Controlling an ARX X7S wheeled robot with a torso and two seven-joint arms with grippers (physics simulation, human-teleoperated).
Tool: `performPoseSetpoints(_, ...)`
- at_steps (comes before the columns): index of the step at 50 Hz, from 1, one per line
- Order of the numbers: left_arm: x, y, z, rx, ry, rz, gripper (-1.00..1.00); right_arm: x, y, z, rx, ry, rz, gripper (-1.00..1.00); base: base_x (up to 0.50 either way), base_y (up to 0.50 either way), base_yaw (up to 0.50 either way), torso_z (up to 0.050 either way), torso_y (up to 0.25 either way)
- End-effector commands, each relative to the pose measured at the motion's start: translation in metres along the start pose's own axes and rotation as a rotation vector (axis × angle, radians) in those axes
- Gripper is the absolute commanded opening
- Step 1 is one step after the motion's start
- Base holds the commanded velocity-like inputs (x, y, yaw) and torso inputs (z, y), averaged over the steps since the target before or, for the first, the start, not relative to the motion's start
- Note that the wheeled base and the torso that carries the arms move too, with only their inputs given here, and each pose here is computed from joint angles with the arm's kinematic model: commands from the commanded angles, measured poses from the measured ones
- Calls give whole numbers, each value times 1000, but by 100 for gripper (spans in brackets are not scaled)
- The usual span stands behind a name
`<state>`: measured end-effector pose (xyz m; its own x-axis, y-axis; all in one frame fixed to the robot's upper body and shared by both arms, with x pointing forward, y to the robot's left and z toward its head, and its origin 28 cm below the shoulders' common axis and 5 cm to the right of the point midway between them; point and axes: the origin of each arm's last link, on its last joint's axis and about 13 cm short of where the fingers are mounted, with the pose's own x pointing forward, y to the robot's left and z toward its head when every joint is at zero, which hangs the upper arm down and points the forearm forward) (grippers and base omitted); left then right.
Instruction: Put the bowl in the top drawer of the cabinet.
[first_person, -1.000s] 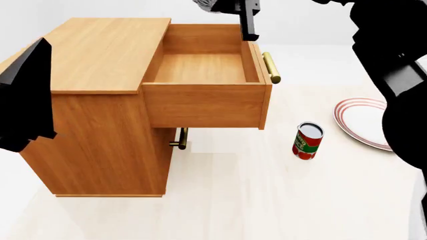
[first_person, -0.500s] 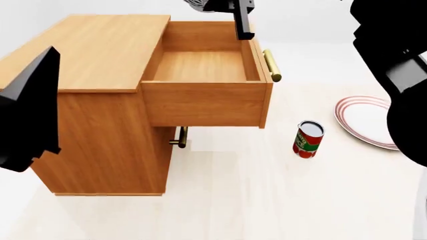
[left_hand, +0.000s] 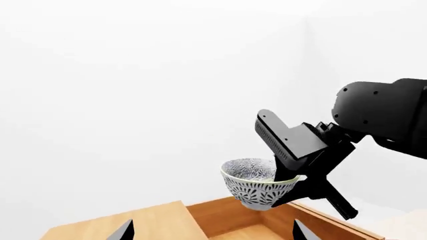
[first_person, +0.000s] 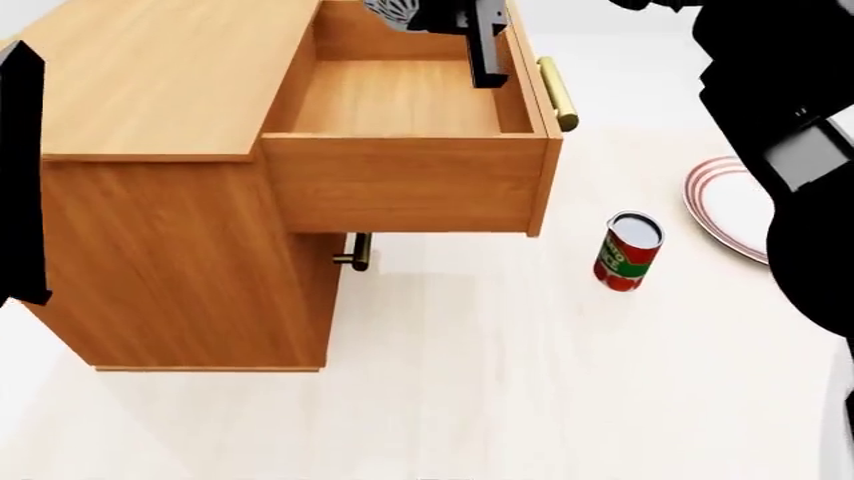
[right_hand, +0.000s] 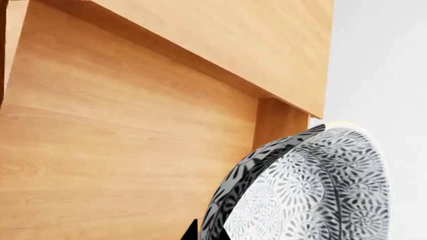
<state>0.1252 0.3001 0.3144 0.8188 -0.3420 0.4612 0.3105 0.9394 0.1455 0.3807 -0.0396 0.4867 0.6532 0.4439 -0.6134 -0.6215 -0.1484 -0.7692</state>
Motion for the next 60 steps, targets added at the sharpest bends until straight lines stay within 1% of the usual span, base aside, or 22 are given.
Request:
performPoseSetpoints(1,-6,1,23,77,-52,-2,100,1,1,-1,-3,4,-7,-100,0,0,0,0,-119)
performPoseSetpoints(9,-9,1,33,117,-73,1,100,5,2,-1,-5,5,5,-100,0,0,0,0,-120)
performPoseSetpoints(16,-11,1,38,134,-85,0,100,5,2,1,-10,1,9,-100,0,0,0,0,-119)
performPoseSetpoints(32,-12,1,35,119,-91,-4,100,2,1,4,-11,0,11,-100,0,0,0,0,-119)
performPoseSetpoints(39,-12,2,34,110,-90,-3,100,1,1,4,-4,6,20,-100,0,0,0,0,-12)
performPoseSetpoints(40,-12,2,34,109,-90,-3,100,1,1,4,-4,6,20,100,0,0,0,0,0)
performPoseSetpoints(60,-12,1,33,107,-85,-9,100,-3,-1,4,3,1,8,100,0,0,0,0,0)
